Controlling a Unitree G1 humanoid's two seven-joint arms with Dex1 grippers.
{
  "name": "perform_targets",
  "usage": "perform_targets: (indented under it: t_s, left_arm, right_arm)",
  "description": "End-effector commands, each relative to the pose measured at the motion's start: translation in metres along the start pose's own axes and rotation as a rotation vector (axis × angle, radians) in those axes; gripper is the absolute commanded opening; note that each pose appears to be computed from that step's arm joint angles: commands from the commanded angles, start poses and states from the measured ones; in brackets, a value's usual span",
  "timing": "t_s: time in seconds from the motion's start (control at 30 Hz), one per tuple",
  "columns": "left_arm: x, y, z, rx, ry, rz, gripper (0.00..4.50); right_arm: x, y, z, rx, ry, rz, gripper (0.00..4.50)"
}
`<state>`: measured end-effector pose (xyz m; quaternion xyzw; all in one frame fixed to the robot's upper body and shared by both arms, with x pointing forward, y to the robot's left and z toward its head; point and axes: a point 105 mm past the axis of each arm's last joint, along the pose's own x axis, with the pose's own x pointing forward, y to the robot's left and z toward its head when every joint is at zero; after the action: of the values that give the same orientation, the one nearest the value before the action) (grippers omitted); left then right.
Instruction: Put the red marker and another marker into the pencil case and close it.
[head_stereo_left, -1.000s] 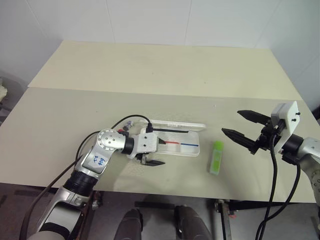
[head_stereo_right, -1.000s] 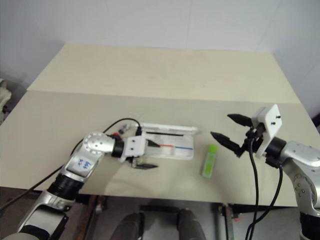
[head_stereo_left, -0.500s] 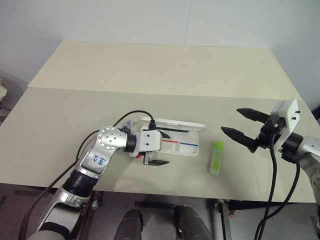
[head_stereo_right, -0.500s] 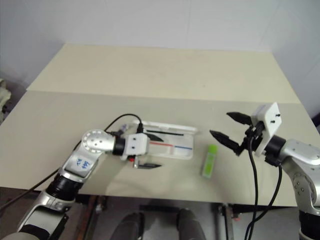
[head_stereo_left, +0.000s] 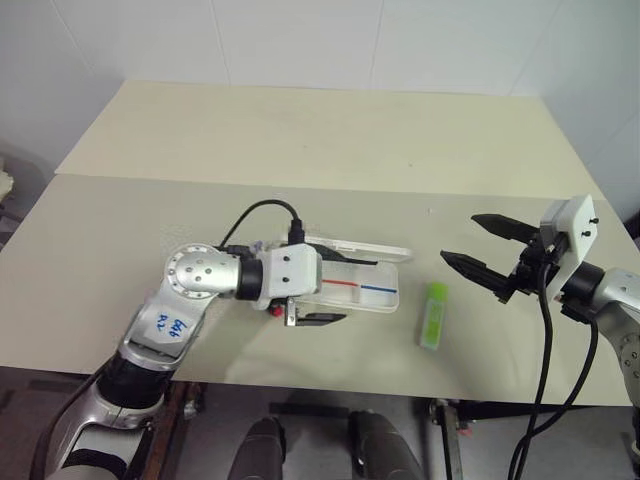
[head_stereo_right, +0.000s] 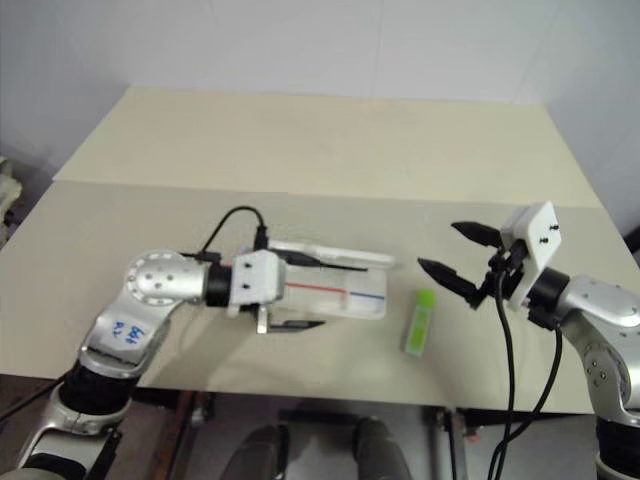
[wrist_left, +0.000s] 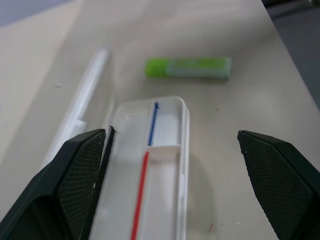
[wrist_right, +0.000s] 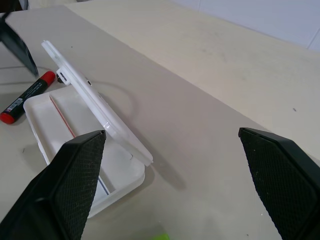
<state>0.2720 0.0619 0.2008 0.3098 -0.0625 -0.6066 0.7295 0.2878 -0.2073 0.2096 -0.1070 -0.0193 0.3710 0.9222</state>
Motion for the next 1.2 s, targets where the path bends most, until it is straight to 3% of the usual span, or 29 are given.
perform_targets:
  t_s: [0.03,0.13,0.23,0.4,0.53,0.73,0.93,1.2]
  left_arm:
    - [-0.025,0.011,0.031,-0.002,-0.142,0.106,4.48]
    - [-0.05,0.021,0.034,-0.026,-0.192,0.185,4.48]
    - [-0.081,0.022,0.019,-0.032,-0.171,0.236,4.48]
    - [-0.122,0.013,0.017,-0.041,-0.332,0.28,4.48]
    - [-0.143,0.0,-0.011,-0.11,-0.266,0.37,4.48]
    - [-0.146,-0.007,-0.051,-0.208,-0.176,0.636,4.48]
    - [-0.134,-0.014,-0.094,-0.374,0.01,0.959,4.48]
    - [-0.088,-0.019,-0.103,-0.505,-0.003,0.919,4.48]
  right_arm:
    - [-0.002,0.001,0.008,-0.031,-0.012,0.025,4.5]
    - [-0.004,0.001,0.006,-0.021,0.0,0.044,4.5]
    - [-0.005,0.0,0.001,-0.008,0.019,0.06,4.5]
    - [-0.004,0.002,-0.005,-0.001,0.044,0.085,4.5]
    - [-0.005,0.013,-0.011,-0.01,0.08,0.135,4.5]
    - [-0.005,0.035,-0.009,-0.022,0.072,0.233,4.5]
    - [0.001,0.046,0.007,-0.047,0.028,0.327,4.5]
    - [0.008,0.049,0.007,-0.041,0.023,0.396,4.5]
